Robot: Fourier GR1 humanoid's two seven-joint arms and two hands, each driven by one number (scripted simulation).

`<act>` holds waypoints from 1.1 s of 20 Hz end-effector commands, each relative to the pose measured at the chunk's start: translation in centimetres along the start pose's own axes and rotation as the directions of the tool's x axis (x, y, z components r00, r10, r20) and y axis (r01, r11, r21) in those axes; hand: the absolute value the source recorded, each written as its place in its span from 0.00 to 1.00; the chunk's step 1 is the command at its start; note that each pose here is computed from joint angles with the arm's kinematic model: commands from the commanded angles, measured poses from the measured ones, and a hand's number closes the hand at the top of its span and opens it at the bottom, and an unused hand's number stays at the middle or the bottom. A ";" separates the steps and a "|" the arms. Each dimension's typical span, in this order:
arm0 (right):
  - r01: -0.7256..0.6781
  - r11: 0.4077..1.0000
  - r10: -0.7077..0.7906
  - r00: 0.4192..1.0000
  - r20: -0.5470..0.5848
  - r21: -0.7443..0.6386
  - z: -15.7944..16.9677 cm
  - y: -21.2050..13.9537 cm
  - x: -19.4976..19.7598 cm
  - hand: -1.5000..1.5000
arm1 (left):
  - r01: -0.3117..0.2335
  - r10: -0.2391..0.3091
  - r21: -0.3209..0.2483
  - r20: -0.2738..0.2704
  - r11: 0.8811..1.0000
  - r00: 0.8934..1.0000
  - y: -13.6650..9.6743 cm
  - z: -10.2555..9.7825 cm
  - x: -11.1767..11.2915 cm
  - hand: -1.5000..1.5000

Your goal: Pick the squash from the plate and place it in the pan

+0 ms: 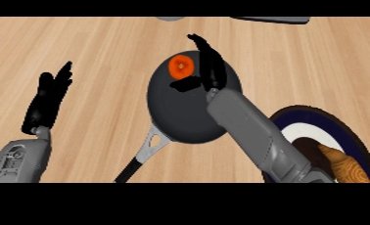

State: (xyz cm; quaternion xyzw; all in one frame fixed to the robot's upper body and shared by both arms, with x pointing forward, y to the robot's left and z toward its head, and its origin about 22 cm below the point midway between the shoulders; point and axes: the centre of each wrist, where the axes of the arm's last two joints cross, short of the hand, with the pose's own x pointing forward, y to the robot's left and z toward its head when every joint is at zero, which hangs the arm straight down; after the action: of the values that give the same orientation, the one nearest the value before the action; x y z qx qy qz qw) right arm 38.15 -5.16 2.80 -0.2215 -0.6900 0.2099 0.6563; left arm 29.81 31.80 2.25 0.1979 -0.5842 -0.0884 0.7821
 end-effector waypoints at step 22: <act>0.280 0.917 -0.274 0.960 0.060 -0.285 3.1 -11.5 -7.0 0.00 | -0.018 0.028 0.101 -0.099 0.995 0.995 4.2 3.1 -4.1 0.50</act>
State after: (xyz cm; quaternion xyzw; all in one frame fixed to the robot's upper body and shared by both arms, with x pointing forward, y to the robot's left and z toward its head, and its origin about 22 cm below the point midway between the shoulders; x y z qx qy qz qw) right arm 37.43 -14.29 3.59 -0.2207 -0.7397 0.0090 0.6356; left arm 26.59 35.79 1.17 0.2327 -0.5546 -0.0402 0.7979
